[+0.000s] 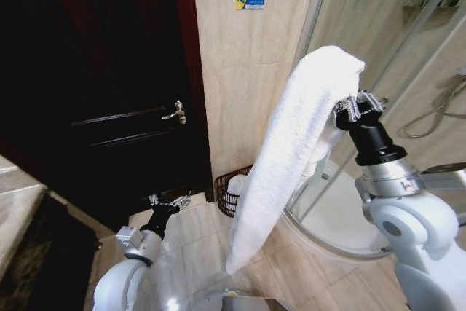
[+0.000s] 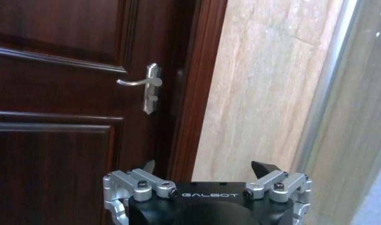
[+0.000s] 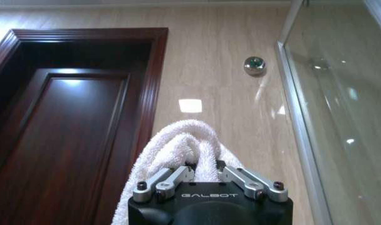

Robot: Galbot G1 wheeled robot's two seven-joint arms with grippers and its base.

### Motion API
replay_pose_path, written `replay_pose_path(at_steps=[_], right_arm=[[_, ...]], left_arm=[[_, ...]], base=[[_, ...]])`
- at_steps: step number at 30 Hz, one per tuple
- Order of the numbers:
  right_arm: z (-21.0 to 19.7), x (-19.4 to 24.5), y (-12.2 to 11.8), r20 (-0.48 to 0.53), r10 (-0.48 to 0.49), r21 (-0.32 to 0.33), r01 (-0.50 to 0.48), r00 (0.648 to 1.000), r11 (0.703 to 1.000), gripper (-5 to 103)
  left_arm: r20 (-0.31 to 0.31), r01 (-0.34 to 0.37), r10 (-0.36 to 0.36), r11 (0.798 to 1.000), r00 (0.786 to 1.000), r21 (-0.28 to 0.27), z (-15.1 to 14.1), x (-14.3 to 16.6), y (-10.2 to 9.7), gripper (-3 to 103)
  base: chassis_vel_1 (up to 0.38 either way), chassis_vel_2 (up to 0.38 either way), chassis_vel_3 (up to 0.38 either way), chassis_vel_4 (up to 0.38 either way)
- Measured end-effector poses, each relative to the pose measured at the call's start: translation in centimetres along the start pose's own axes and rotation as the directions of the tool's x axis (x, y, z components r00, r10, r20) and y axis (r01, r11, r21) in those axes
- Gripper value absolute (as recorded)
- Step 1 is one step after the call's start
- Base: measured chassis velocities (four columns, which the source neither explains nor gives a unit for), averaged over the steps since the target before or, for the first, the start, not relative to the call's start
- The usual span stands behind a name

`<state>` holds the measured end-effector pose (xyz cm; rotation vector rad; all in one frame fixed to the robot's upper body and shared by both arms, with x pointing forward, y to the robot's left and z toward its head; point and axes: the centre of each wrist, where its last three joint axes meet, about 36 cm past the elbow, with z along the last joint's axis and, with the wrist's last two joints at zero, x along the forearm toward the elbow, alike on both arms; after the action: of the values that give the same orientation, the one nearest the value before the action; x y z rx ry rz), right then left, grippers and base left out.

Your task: Discard the used towel into the hamper.

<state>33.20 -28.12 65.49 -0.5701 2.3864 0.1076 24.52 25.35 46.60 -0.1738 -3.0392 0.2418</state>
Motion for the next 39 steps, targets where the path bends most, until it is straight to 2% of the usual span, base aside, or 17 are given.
replay_pose_path(at_steps=[6, 10, 12, 14, 19, 28, 39], right_arm=[[-0.5, -2.1, -2.8, 0.031, 0.002, 0.041, -0.003, 1.000, 0.999, 14], [-1.3, -4.8, -6.8, 0.065, 0.020, 0.089, -0.026, 0.998, 0.996, 14], [-1.3, -5.3, -7.5, 0.069, 0.024, 0.095, -0.030, 0.997, 0.995, 14], [-1.6, -6.8, -9.7, 0.080, 0.037, 0.109, -0.046, 0.996, 0.993, 14], [-1.6, -8.0, -11.8, 0.081, 0.048, 0.126, -0.058, 0.996, 0.990, 14], [-1.9, -8.6, -13.3, 0.080, 0.051, 0.121, -0.061, 0.995, 0.991, 14], [-1.3, -10.0, -12.5, 0.087, 0.052, 0.060, -0.057, 0.995, 0.997, 14]], left_arm=[[0.000, 0.000, 0.000, 1.000, 1.000, 0.000, 0.0, 0.0, 0.0, 100], [0.000, 0.000, 0.000, 1.000, 1.000, 0.000, 0.0, 0.0, 0.0, 100], [0.000, 0.000, 0.000, 1.000, 1.000, 0.000, 0.0, 0.0, 0.0, 100], [-0.001, 0.000, 0.000, 1.000, 1.000, 0.000, 0.0, 0.0, 0.0, 100], [0.000, 0.000, 0.000, 1.000, 1.000, 0.000, 0.0, 0.0, 0.0, 100], [0.000, 0.000, 0.000, 1.000, 1.000, 0.000, 0.0, 0.0, 0.0, 100], [0.000, 0.000, 0.000, 1.000, 1.000, 0.000, 0.0, 0.0, 0.0, 100]], base=[[-0.067, 0.087, 0.079, -0.037], [0.013, -0.007, -0.008, 0.007], [0.026, -0.013, -0.016, 0.014], [0.000, 0.000, 0.000, 0.000], [0.000, 0.000, 0.000, 0.000], [0.000, 0.000, 0.000, 0.000], [0.000, 0.000, 0.000, 0.000]])
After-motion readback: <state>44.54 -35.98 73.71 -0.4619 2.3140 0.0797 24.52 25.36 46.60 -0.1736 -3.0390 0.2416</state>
